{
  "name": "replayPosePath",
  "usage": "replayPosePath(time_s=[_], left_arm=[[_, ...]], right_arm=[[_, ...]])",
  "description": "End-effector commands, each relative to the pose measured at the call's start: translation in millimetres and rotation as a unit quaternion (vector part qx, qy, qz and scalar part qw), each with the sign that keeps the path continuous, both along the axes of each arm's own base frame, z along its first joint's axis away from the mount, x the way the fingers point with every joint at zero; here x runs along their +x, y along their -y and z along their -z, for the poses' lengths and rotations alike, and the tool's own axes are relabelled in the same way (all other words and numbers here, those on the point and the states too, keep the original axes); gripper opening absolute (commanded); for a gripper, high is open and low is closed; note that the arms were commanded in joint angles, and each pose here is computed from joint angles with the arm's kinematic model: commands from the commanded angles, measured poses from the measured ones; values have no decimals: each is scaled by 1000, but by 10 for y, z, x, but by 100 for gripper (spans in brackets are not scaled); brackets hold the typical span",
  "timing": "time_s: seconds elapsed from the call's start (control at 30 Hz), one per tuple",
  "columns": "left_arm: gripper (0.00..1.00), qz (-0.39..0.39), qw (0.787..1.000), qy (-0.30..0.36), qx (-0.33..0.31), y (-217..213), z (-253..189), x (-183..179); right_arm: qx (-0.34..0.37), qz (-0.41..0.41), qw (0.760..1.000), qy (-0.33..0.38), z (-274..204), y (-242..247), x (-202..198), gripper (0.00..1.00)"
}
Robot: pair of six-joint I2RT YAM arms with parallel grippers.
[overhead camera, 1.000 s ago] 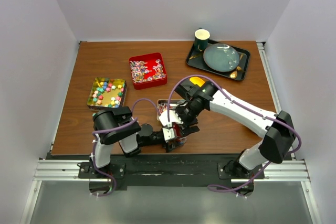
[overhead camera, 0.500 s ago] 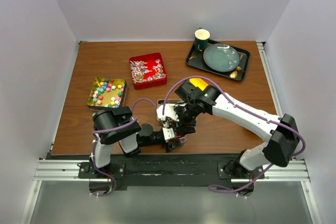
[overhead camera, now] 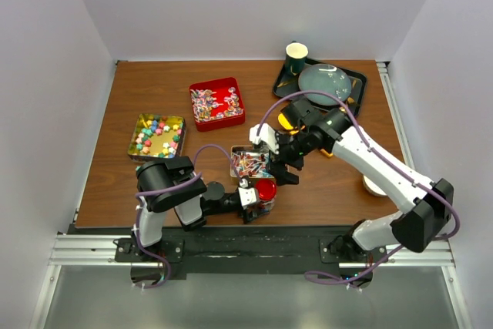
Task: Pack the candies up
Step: Screw the bottle lid onto the packing bottle.
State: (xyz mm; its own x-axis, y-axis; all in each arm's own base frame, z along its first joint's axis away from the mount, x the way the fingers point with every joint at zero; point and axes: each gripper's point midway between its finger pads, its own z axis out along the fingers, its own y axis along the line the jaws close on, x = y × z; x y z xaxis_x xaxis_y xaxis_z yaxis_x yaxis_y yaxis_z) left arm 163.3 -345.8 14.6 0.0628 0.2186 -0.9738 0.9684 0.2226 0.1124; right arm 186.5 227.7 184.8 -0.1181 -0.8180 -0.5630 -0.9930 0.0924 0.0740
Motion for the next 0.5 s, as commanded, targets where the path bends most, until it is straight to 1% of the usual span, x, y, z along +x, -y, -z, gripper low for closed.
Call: replayPosePath(time_s=[0.0, 0.03, 0.13, 0.17, 0.27, 0.3, 0.4, 0.47], left_arm=[[0, -24, 997, 75, -27, -37, -168, 158], [0, -26, 996, 75, -27, -41, -169, 165], [0, -27, 997, 75, -24, -51, -160, 163], [0, -27, 997, 75, -24, -52, -160, 165], [0, -29, 996, 76, -24, -50, -166, 174], [0, -29, 997, 75, -22, -54, -151, 174], [0, -31, 996, 76, -22, -57, -151, 182], [0, -32, 996, 76, -23, -52, -154, 184]], right_arm=[[21, -53, 998, -6, -109, -65, -23, 89], [38, -76, 996, -7, -166, -137, -34, 91], [50, -110, 992, -41, -100, -255, -75, 94], [66, -126, 988, -52, -136, -318, -111, 95], [69, -146, 983, -81, -74, -393, -127, 96], [62, -154, 982, -93, -46, -381, -176, 97], [48, -188, 976, -99, 32, -370, -250, 97], [33, -198, 975, -100, 109, -358, -283, 98]])
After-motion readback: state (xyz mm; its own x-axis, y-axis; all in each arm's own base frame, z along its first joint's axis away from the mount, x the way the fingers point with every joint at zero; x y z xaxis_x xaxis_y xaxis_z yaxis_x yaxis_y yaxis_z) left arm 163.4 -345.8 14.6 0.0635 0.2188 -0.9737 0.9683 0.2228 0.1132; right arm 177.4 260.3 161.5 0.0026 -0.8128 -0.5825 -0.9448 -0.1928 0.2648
